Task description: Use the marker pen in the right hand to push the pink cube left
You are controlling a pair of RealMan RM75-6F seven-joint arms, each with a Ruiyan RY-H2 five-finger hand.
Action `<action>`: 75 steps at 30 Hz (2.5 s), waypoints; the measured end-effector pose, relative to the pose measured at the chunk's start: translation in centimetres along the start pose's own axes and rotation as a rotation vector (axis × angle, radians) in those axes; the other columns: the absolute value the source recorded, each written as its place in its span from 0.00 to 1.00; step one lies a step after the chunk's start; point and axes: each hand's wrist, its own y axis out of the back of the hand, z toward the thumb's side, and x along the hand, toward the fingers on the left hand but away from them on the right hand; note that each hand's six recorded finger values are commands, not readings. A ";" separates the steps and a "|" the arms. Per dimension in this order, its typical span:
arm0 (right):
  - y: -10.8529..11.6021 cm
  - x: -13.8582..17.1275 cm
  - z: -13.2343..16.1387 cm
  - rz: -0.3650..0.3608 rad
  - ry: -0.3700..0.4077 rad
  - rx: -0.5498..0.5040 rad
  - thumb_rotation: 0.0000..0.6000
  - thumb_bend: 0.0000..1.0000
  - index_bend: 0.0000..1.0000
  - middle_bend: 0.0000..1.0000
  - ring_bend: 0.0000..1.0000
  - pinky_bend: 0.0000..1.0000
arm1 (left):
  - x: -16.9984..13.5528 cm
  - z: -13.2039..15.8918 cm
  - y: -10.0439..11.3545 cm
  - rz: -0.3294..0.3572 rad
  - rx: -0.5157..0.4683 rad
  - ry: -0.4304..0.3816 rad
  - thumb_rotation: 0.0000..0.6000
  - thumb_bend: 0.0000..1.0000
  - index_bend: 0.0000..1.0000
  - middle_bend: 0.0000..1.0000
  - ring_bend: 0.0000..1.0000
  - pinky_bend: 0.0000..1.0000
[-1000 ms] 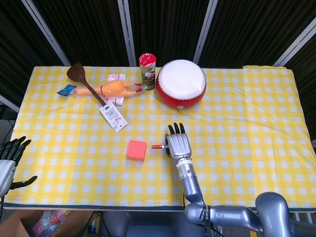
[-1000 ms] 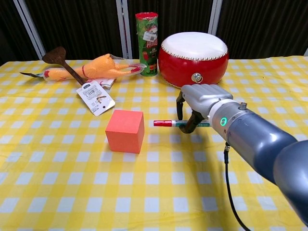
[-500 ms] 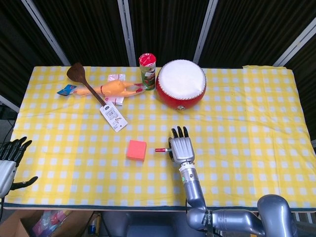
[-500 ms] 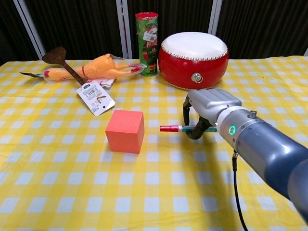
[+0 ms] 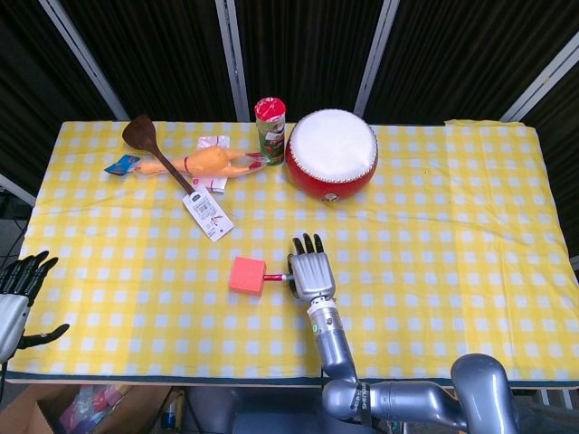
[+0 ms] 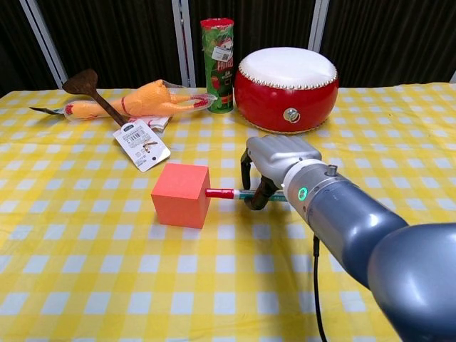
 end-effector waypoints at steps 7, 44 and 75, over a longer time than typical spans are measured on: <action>-0.3 -0.3 2.9 0.003 0.047 -0.008 1.00 0.56 0.59 0.16 0.01 0.00 | 0.0 0.0 -0.1 -0.006 -0.004 0.000 1.00 0.00 0.00 0.00 0.00 0.00; 2.0 -0.2 2.1 -0.070 0.040 0.060 1.00 0.57 0.59 0.16 0.01 0.00 | -0.2 -0.1 -0.2 -0.014 0.019 0.002 1.00 0.00 0.00 0.00 0.00 0.00; 3.9 2.9 -20.4 -0.047 -0.229 0.091 1.00 0.57 0.46 0.16 0.01 0.00 | -0.4 0.2 -0.6 0.009 0.093 -0.005 1.00 0.00 0.00 0.00 0.00 0.00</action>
